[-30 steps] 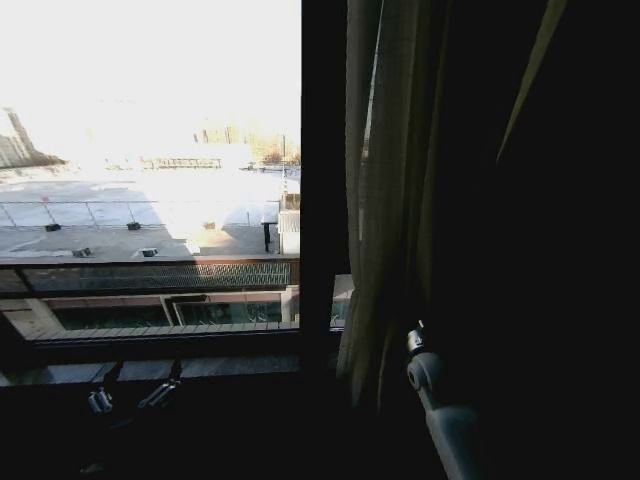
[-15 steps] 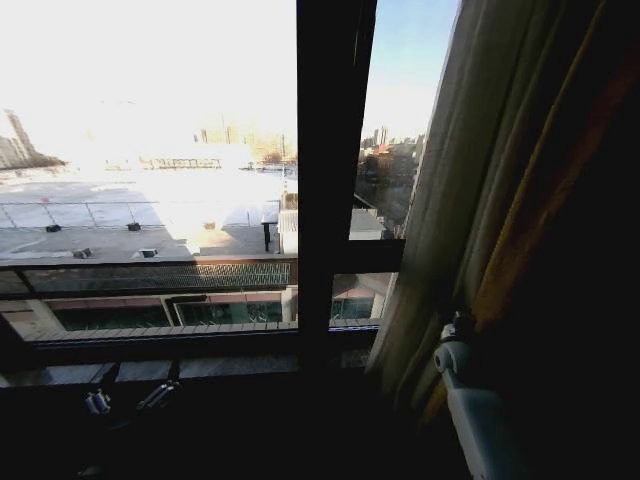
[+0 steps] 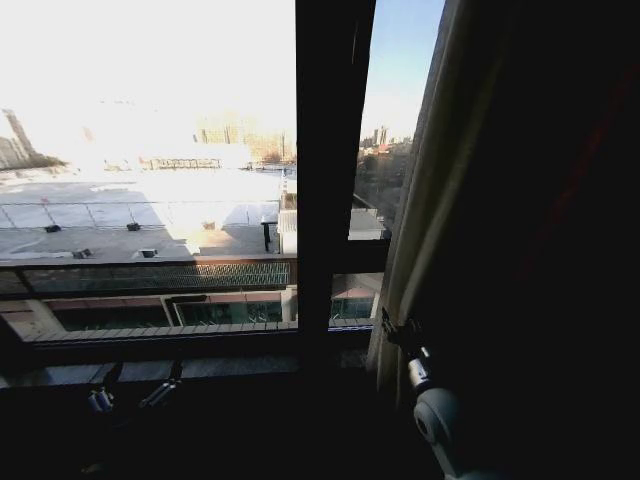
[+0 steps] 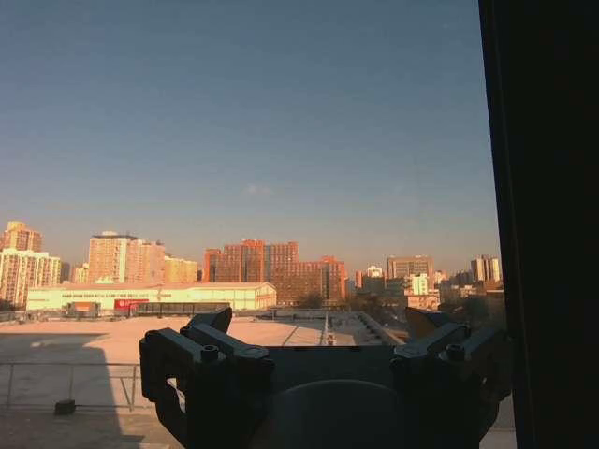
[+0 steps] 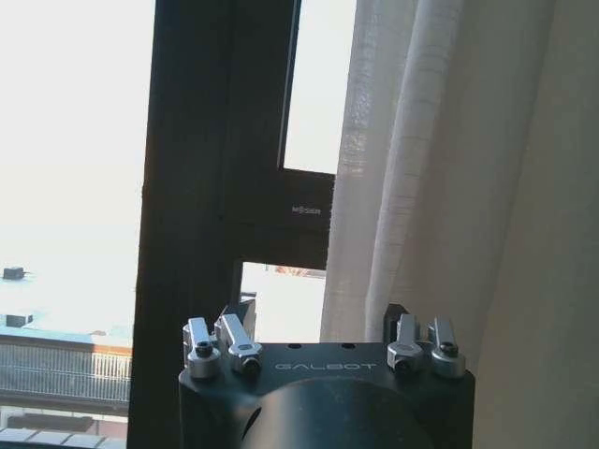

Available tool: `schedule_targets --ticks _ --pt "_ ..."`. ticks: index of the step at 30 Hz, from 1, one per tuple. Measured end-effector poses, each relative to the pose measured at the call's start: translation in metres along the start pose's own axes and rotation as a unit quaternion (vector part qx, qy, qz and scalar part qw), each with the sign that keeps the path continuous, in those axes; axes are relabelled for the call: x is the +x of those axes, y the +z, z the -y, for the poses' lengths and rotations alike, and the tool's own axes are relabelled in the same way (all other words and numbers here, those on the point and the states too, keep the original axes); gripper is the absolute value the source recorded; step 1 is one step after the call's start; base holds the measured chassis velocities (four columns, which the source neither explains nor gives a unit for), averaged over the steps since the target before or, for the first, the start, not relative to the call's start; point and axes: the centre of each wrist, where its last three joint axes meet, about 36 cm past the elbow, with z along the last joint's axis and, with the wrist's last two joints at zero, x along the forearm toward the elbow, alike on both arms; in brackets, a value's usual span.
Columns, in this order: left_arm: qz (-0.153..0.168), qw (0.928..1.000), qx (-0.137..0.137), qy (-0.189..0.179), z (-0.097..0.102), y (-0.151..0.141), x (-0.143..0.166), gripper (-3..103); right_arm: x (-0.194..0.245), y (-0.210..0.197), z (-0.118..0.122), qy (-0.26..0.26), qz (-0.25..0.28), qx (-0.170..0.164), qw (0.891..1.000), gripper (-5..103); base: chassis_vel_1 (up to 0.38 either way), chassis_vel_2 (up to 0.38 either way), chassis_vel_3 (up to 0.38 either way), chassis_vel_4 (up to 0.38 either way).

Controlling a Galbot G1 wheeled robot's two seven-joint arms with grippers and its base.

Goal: Open the curtains by pulling them apart, changing their state from closed to fully open.

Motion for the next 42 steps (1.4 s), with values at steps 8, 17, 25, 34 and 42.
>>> schedule_targets --ticks 8,17,25,34,42 --pt "-0.003 1.0000 0.000 0.001 0.001 -0.004 0.000 100 0.011 0.010 -0.011 -0.017 0.036 0.059 0.997 96 0.000 0.000 0.000 0.000" --pt "-0.004 1.0000 0.000 -0.001 0.003 -0.002 0.001 100 0.011 0.012 -0.016 -0.023 0.035 0.063 0.997 100 0.081 0.067 -0.069 -0.068" --pt "-0.006 1.0000 -0.002 -0.001 0.003 0.001 0.001 100 0.013 0.012 -0.015 -0.021 0.035 0.063 0.997 100 0.231 0.221 -0.237 -0.237" --pt "-0.008 1.0000 -0.004 -0.002 0.002 0.002 0.001 100 0.013 0.014 -0.022 -0.029 0.032 0.054 0.998 100 0.317 0.323 -0.318 -0.315" --pt "-0.006 1.0000 -0.004 -0.001 0.001 0.002 0.004 100 0.018 0.016 -0.024 -0.032 0.027 0.052 0.998 100 0.356 0.369 -0.361 -0.363"
